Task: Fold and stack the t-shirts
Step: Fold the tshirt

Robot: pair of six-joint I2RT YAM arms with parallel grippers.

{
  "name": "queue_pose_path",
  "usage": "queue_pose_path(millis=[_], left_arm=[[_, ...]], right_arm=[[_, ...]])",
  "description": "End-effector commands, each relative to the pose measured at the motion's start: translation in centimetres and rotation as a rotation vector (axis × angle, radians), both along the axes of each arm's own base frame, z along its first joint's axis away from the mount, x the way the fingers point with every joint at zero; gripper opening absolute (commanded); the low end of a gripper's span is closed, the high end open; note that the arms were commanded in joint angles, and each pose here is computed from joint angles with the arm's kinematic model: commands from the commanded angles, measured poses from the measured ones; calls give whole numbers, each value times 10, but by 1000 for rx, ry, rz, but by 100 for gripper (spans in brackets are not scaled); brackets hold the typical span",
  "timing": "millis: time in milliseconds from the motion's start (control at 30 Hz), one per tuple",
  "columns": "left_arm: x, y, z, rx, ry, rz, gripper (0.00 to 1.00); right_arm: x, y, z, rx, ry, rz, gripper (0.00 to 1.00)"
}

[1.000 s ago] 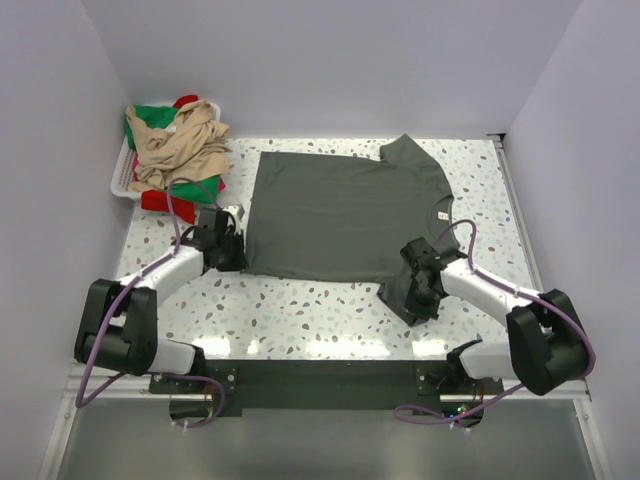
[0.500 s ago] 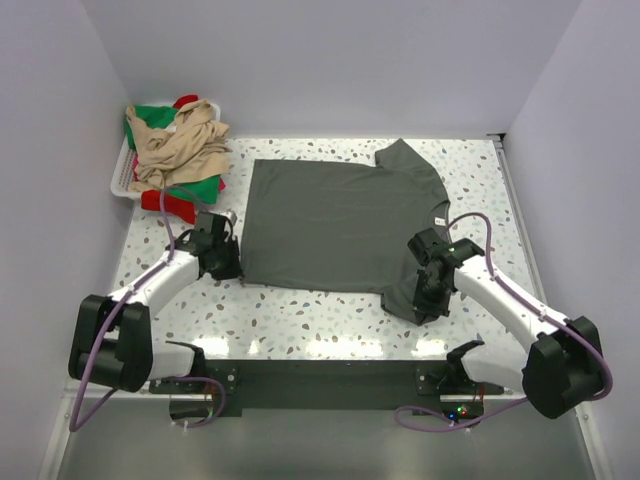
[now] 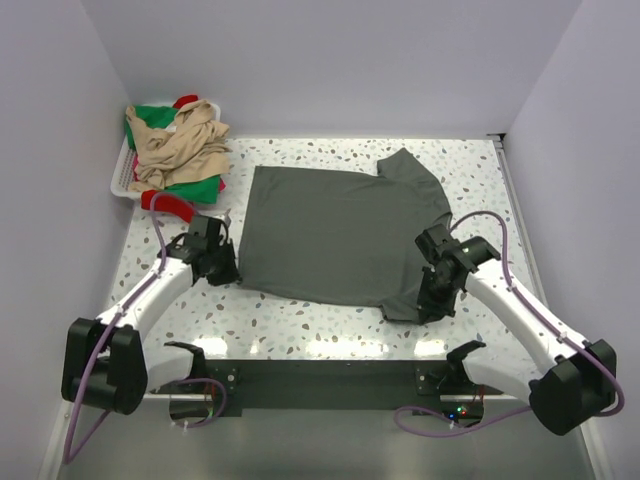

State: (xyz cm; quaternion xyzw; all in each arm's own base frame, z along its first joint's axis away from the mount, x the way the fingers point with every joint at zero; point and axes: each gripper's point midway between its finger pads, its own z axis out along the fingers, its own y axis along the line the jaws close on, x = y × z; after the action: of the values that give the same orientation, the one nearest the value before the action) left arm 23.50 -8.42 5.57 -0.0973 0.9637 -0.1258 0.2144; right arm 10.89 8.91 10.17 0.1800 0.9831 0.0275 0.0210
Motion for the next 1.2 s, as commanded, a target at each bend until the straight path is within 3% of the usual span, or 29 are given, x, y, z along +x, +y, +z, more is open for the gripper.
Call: queue_pose_path(millis=[0, 300, 667, 1167], left_arm=[[17, -7, 15, -35, -23, 5, 0], [62, -12, 34, -17, -78, -23, 0], [104, -6, 40, 19, -102, -27, 0], [157, 0, 38, 4, -109, -63, 0]], right_arm=[[31, 5, 21, -11, -100, -28, 0], [113, 6, 40, -21, -255, -87, 0], [193, -6, 58, -46, -327, -93, 0], [248, -18, 59, -110, -331, -97, 0]])
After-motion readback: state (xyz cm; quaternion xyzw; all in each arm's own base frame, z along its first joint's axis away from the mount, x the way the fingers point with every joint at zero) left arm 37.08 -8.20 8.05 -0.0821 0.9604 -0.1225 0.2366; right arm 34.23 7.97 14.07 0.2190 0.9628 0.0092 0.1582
